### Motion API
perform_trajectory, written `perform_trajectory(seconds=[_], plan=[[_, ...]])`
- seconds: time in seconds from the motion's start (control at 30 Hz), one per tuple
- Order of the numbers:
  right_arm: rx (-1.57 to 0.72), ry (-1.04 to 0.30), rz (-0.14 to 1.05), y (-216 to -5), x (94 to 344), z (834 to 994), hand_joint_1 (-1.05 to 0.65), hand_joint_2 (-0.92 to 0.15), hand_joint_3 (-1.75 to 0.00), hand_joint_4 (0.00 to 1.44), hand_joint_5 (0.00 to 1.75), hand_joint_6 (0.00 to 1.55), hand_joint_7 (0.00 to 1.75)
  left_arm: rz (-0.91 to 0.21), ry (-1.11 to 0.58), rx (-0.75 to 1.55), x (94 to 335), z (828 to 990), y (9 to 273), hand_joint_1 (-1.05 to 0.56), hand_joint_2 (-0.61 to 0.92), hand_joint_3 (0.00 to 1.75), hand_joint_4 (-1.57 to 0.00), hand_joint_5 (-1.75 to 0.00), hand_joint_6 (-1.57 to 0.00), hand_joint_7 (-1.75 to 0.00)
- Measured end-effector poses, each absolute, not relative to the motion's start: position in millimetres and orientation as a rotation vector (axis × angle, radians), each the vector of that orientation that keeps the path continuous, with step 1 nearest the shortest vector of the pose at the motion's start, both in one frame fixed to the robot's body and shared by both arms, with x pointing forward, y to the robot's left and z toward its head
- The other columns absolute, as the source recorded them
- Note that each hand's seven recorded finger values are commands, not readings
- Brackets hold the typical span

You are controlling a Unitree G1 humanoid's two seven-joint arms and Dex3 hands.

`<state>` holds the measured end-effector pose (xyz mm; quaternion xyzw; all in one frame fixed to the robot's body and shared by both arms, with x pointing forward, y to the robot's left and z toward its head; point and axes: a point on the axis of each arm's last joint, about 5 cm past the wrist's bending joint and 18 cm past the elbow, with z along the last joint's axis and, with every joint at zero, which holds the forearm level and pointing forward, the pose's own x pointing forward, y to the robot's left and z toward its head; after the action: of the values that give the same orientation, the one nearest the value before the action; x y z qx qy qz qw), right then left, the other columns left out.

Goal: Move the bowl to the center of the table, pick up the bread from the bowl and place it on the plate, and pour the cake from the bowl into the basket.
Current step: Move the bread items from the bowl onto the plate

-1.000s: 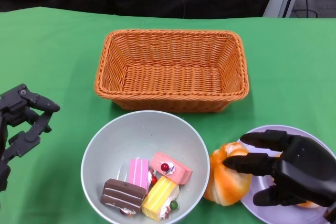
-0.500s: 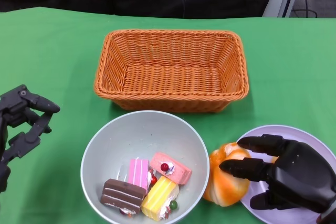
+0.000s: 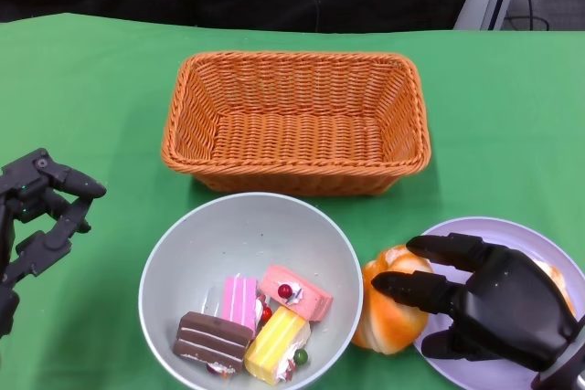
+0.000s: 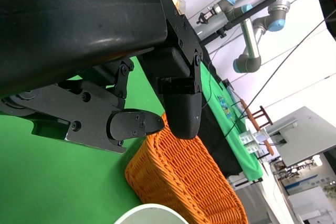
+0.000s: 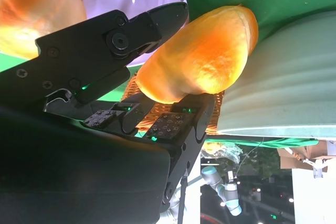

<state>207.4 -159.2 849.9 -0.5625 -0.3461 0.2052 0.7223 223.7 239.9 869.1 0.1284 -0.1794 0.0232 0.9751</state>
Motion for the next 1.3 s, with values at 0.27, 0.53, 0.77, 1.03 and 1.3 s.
perform_trajectory(seconds=[0.27, 0.53, 0.77, 1.03, 1.3], plan=[[-1.23, -0.791, 0.429, -157.6, 210.4, 844.5, -0.4, -0.78, 0.0, 0.91, 0.09, 0.88, 0.02, 0.046, -0.359, 0.258, 223.6, 868.6, 239.8, -0.06, 0.91, 0.46, -0.73, -1.53, -0.73, -1.18], [-1.166, -0.839, 0.378, -155.0, 212.2, 832.7, -0.26, -0.76, 0.0, 1.14, 0.12, 1.11, 0.07, 0.045, -0.356, 0.258, 223.4, 868.1, 239.6, -0.05, 0.9, 0.48, -0.72, -1.52, -0.72, -1.19], [-1.121, -0.875, 0.373, -152.6, 215.2, 829.2, -0.25, -0.73, 0.0, 1.16, 0.49, 1.25, 0.04, 0.044, -0.352, 0.259, 223.2, 867.4, 239.5, -0.07, 0.89, 0.48, -0.73, -1.53, -0.73, -1.19], [-1.069, -0.891, 0.364, -146.9, 214.6, 824.3, -0.23, -0.72, 0.0, 0.94, 0.87, 1.27, 0.01, 0.043, -0.353, 0.259, 223.2, 867.4, 239.4, -0.06, 0.89, 0.48, -0.73, -1.53, -0.73, -1.18], [-1.023, -0.892, 0.354, -146.2, 213.2, 823.9, -0.19, -0.73, -0.01, 0.9, 0.91, 1.27, 0.0, 0.043, -0.353, 0.259, 223.2, 867.4, 239.3, -0.06, 0.89, 0.48, -0.73, -1.53, -0.73, -1.18]])
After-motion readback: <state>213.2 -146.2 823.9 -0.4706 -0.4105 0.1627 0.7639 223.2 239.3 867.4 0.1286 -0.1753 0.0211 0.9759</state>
